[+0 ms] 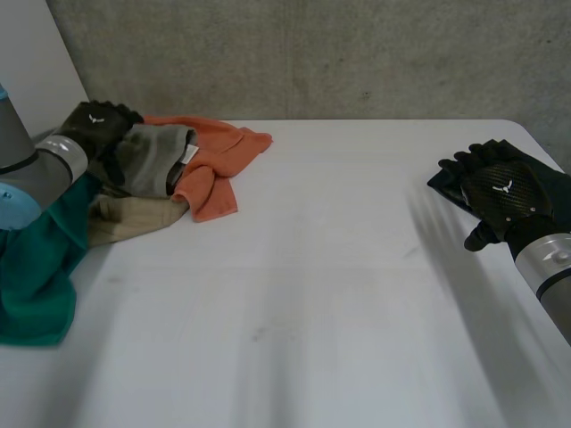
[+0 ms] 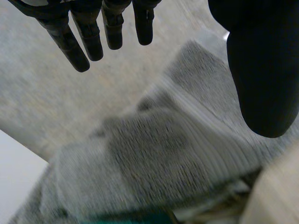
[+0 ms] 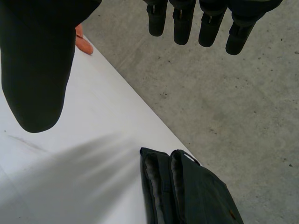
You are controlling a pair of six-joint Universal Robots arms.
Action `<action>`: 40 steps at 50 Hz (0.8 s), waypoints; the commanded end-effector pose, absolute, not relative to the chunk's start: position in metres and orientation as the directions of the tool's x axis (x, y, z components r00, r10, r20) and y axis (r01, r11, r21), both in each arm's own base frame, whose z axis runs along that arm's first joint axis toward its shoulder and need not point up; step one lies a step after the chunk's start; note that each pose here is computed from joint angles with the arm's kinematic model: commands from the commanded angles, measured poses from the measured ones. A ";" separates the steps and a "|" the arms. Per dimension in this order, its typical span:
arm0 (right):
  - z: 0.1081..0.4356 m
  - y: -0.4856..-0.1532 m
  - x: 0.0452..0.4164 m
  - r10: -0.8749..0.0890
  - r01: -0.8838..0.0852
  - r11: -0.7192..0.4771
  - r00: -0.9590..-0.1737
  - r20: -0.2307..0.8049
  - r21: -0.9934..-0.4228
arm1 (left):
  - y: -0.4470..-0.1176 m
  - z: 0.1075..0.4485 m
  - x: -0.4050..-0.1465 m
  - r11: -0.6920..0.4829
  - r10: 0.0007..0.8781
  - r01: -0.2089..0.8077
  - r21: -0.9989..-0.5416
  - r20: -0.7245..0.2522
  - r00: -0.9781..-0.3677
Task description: Fold the laundry.
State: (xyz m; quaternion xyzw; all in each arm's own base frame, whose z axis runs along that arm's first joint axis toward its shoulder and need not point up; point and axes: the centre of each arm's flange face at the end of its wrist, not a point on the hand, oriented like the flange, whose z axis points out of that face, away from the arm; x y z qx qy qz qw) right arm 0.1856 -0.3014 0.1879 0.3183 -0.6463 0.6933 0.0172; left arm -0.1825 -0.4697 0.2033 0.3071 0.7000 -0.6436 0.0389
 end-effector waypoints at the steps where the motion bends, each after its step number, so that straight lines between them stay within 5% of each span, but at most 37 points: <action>1: 0.187 -0.301 0.186 -0.388 -0.438 -0.163 -0.795 0.466 -0.884 | -0.478 0.179 -0.181 -0.004 0.400 0.542 -0.840 -0.498 -0.769; 12: 0.182 -0.302 0.185 -0.393 -0.443 -0.149 -0.794 0.464 -0.884 | -0.500 0.148 -0.185 -0.059 0.357 0.557 -0.828 -0.539 -0.763; 25: 0.181 -0.302 0.186 -0.388 -0.445 -0.143 -0.796 0.464 -0.884 | -0.503 0.165 -0.204 -0.141 0.297 0.563 -0.814 -0.577 -0.761; 29: 0.181 -0.302 0.186 -0.386 -0.446 -0.143 -0.797 0.465 -0.884 | -0.497 0.198 -0.211 -0.193 0.262 0.562 -0.804 -0.594 -0.760; 33: 0.181 -0.302 0.185 -0.383 -0.446 -0.141 -0.799 0.465 -0.884 | -0.475 0.267 -0.233 -0.314 0.227 0.503 -0.805 -0.578 -0.784; 40: 0.184 -0.304 0.182 -0.362 -0.446 -0.138 -0.809 0.464 -0.884 | -0.395 0.423 -0.273 -0.620 0.191 0.216 -0.755 -0.412 -0.891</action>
